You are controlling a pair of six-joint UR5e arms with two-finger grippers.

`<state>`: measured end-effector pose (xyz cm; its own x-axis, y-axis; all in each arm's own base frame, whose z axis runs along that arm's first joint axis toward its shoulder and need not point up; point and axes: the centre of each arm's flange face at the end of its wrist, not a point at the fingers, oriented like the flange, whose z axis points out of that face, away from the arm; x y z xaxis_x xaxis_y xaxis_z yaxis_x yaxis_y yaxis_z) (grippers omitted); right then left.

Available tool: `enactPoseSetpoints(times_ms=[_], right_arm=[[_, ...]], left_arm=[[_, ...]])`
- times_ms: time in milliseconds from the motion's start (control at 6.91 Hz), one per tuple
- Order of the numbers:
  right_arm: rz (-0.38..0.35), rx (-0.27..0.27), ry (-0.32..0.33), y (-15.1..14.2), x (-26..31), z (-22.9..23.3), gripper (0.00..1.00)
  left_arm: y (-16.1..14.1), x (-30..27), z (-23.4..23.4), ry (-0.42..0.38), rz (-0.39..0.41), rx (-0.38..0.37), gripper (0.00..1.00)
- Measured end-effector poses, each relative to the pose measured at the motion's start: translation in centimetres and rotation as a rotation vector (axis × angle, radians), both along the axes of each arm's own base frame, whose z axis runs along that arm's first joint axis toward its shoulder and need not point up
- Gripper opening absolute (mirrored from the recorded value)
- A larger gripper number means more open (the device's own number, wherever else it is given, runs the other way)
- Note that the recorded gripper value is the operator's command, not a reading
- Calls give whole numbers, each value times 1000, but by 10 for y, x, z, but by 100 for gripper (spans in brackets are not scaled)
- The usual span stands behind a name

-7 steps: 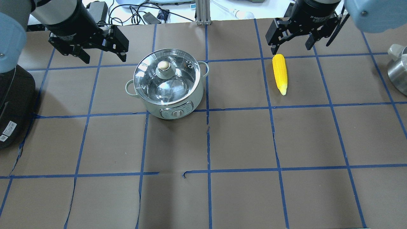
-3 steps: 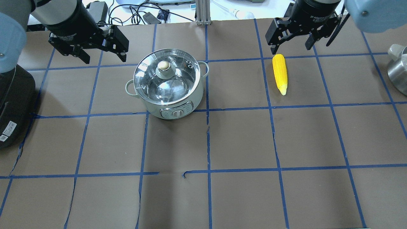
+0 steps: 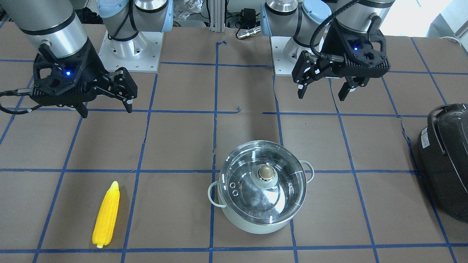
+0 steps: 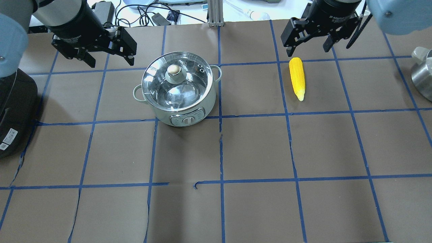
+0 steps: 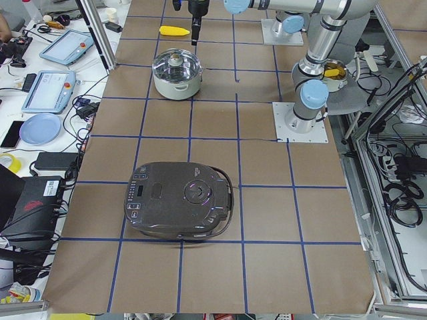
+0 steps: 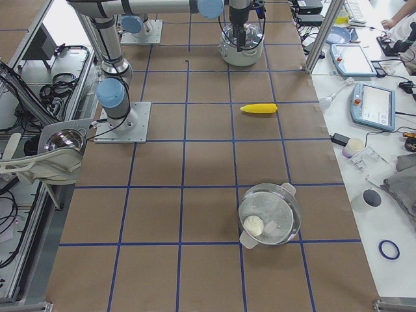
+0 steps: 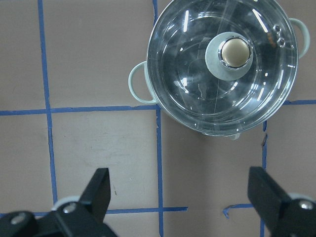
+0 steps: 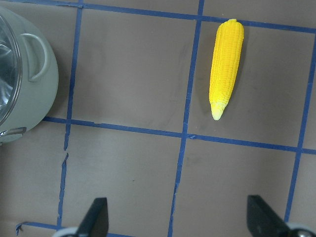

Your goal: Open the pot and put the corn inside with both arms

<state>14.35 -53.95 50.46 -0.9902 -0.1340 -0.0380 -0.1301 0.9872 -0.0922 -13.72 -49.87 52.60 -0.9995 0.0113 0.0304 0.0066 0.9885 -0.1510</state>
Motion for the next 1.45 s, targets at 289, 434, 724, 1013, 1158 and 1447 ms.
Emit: enactPoseSetpoints(times_ms=[289,434,724,1013,1158,1447], right_arm=[[3,-13,4,-1,0,2,100],[3,-17,2,0,0,4,100],[3,-18,1,0,0,5,100],[2,-17,0,1,1,4,100],[2,-17,3,1,0,4,100],[2,-16,5,1,0,3,100]], left_arm=[[0,0,0,1,-1,0,100],[0,0,0,2,-1,0,100],[-2,-1,-3,7,-2,2,100],[-3,-4,-3,9,0,-2,100],[-1,-5,-4,7,-1,2,100],[2,-5,-13,2,19,18,100]])
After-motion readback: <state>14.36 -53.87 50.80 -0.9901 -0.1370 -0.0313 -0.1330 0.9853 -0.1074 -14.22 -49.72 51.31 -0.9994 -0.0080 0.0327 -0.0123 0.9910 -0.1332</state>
